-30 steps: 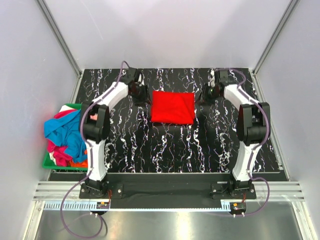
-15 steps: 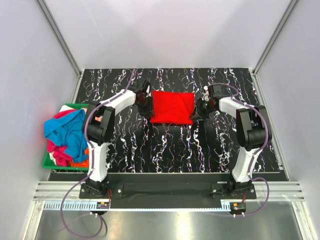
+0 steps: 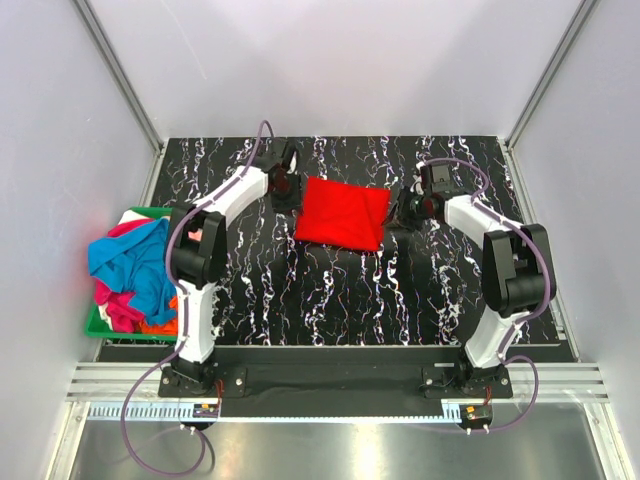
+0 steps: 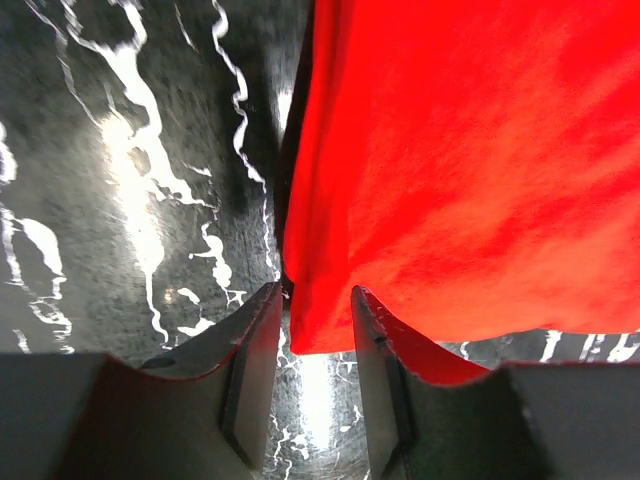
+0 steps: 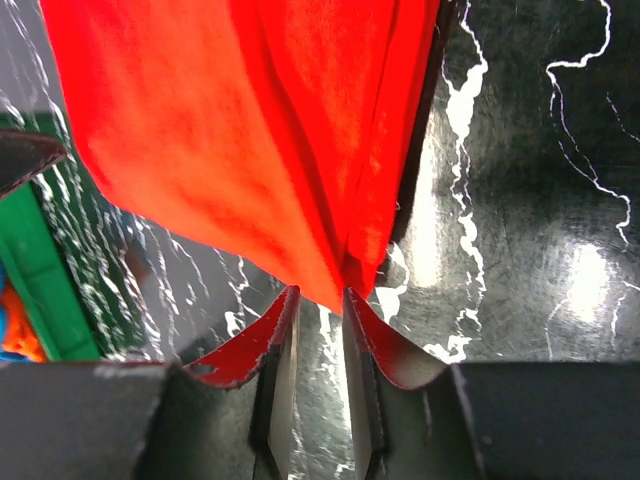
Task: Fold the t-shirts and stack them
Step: Fold the tshirt
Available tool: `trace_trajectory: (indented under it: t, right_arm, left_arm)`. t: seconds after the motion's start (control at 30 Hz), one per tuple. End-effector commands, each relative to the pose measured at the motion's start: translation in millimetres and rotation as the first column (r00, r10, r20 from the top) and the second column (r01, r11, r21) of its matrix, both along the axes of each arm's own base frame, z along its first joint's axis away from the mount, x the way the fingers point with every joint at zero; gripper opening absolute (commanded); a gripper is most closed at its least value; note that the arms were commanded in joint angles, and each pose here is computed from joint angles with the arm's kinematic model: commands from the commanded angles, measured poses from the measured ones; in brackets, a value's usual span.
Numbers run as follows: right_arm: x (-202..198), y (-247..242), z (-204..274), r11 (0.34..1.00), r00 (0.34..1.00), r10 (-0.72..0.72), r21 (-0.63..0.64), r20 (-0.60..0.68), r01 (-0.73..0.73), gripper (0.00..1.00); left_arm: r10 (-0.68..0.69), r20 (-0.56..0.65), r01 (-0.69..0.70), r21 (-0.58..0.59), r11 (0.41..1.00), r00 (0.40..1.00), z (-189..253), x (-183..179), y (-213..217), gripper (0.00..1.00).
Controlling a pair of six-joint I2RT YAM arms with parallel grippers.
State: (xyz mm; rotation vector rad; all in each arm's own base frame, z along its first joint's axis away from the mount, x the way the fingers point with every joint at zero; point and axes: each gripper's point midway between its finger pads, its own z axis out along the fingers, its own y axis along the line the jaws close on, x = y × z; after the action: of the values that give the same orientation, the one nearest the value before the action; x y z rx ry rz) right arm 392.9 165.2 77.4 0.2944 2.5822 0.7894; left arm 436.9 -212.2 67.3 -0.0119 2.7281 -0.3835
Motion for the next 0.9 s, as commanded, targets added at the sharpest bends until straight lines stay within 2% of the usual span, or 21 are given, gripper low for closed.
trace_trajectory:
  t: [0.0,0.13,0.33,0.53,0.87]
  right_arm:
    - [19.5,-1.0,13.6,0.997,0.997,-0.078,0.019,0.027,0.078,0.3]
    - [23.9,-1.1,5.4,0.985,0.986,-0.164,0.044,-0.018,0.164,0.29]
    - [35.7,12.5,-6.3,0.975,0.985,-0.173,0.138,-0.019,0.174,0.3]
    - [37.8,10.9,-23.6,0.978,0.985,-0.174,0.117,-0.021,0.175,0.35]
    - [39.0,12.5,-44.7,0.978,0.985,-0.17,0.113,-0.041,0.173,0.33]
  left_arm:
    - [-0.015,0.1,0.017,-0.022,1.0,0.995,50.5,4.5,-3.0,0.4]
    - [-0.033,0.076,0.036,-0.039,0.999,0.997,44.3,-5.6,-12.5,0.4]
    - [-0.047,0.016,0.047,-0.031,0.998,0.999,8.7,-5.8,-15.7,0.39]
    - [-0.034,-0.023,0.035,0.021,0.999,0.999,-21.5,-4.1,-8.5,0.39]
    - [-0.03,-0.043,0.031,0.036,0.999,0.999,-36.9,-2.7,-3.9,0.39]
